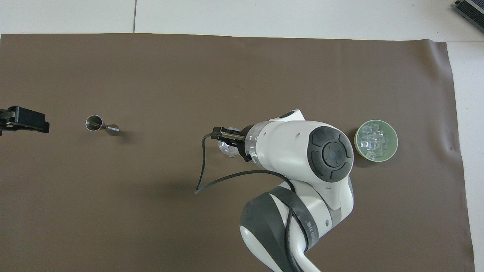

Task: Pour wine and add ice with both arms
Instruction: 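Carry the green cup back and set it down with the right gripper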

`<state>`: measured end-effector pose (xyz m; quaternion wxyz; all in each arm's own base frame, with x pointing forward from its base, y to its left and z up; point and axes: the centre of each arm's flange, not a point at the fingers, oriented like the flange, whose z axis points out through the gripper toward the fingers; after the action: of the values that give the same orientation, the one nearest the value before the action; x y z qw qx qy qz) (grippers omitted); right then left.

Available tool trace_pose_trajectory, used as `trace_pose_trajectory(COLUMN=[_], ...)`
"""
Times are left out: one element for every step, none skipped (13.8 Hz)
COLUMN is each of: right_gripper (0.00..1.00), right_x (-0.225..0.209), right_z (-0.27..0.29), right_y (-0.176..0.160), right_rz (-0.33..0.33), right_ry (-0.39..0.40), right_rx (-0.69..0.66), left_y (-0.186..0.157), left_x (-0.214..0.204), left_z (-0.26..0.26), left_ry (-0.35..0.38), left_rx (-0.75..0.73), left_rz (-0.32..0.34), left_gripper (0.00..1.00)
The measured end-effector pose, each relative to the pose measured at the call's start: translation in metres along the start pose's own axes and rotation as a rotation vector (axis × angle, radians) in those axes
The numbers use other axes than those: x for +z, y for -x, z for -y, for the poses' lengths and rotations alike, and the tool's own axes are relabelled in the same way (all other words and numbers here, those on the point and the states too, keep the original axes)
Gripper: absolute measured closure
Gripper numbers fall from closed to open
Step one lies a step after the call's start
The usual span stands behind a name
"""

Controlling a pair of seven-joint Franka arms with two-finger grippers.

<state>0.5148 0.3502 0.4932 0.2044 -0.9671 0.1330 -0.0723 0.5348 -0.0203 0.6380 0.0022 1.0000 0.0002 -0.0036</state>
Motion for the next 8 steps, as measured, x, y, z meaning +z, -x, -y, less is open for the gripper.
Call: trace_pose_trajectory(right_gripper=[0.16, 0.08, 0.00, 0.00, 0.00, 0.00, 0.00, 0.00], right_x=[-0.003, -0.007, -0.013, -0.019, -0.025, -0.032, -0.043, -0.053], right_z=[0.002, 0.005, 0.008, 0.007, 0.003, -0.006, -0.019, -0.032], right_y=[-0.001, -0.003, -0.006, -0.011, -0.020, -0.031, -0.046, -0.060], right_rz=[-0.006, -0.017, -0.040, -0.070, -0.102, -0.130, -0.155, -0.171], right_ry=[-0.007, -0.012, -0.007, 0.008, 0.027, 0.042, 0.054, 0.064], right_rx=[-0.002, -0.008, -0.027, -0.049, -0.065, -0.062, -0.044, -0.017], left_y=[0.000, 0.000, 0.001, 0.001, 0.001, 0.001, 0.001, 0.001], left_x=[0.000, 0.000, 0.000, 0.000, 0.000, 0.000, 0.000, 0.000], left_z=[0.000, -0.001, -0.003, -0.004, -0.004, -0.004, -0.004, -0.004], left_ry=[0.000, 0.000, 0.000, -0.001, -0.001, -0.001, -0.001, -0.001], left_rx=[0.001, 0.002, 0.005, 0.007, 0.007, 0.007, 0.007, 0.007], left_rz=[0.001, 0.002, 0.002, 0.002, 0.003, 0.004, 0.005, 0.006], left_gripper=[0.00, 0.00, 0.00, 0.00, 0.00, 0.00, 0.00, 0.00])
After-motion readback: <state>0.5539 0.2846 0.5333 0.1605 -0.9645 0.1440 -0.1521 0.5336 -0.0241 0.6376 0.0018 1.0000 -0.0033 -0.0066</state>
